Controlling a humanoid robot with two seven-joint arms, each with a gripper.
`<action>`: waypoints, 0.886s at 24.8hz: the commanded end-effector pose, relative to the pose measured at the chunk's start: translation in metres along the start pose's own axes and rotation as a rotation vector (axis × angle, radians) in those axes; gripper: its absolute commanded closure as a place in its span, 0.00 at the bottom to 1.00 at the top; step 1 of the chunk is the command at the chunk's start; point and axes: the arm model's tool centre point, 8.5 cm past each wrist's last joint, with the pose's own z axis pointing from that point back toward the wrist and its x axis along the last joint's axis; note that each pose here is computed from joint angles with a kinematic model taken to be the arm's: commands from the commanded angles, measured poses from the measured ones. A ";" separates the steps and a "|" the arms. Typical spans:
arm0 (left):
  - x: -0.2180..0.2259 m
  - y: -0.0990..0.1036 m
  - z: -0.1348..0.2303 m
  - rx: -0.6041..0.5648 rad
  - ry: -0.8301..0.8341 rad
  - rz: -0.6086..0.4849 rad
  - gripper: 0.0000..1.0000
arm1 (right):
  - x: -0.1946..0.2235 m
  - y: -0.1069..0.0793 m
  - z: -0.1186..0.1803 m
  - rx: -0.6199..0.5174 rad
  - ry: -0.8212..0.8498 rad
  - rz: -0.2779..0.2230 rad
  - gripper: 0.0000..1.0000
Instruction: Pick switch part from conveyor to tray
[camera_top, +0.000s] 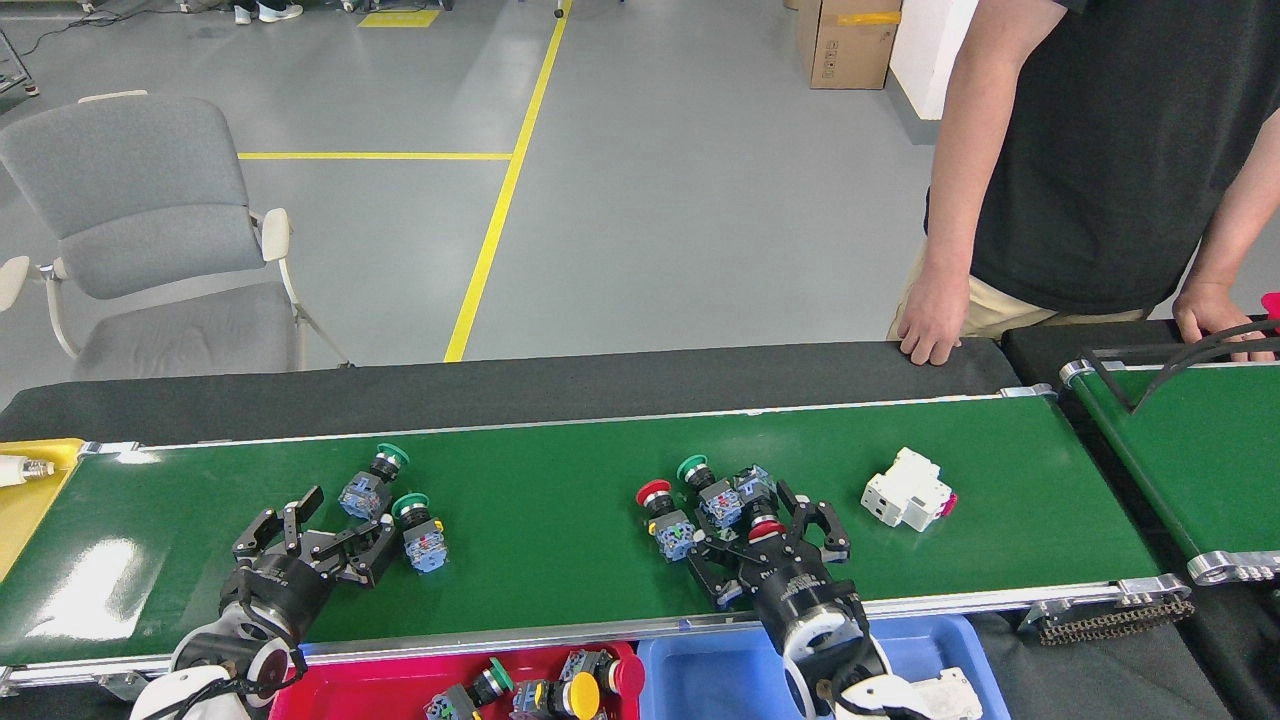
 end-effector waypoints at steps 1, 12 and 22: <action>-0.003 0.008 -0.003 0.019 0.009 -0.006 0.51 | 0.004 -0.010 -0.012 -0.013 -0.007 0.008 0.01; 0.040 0.014 0.049 0.171 -0.237 -0.080 0.92 | 0.002 -0.009 -0.010 -0.009 -0.036 0.026 0.98; 0.103 -0.028 0.175 0.129 -0.456 -0.067 0.11 | 0.083 -0.024 0.087 -0.194 -0.405 0.056 0.98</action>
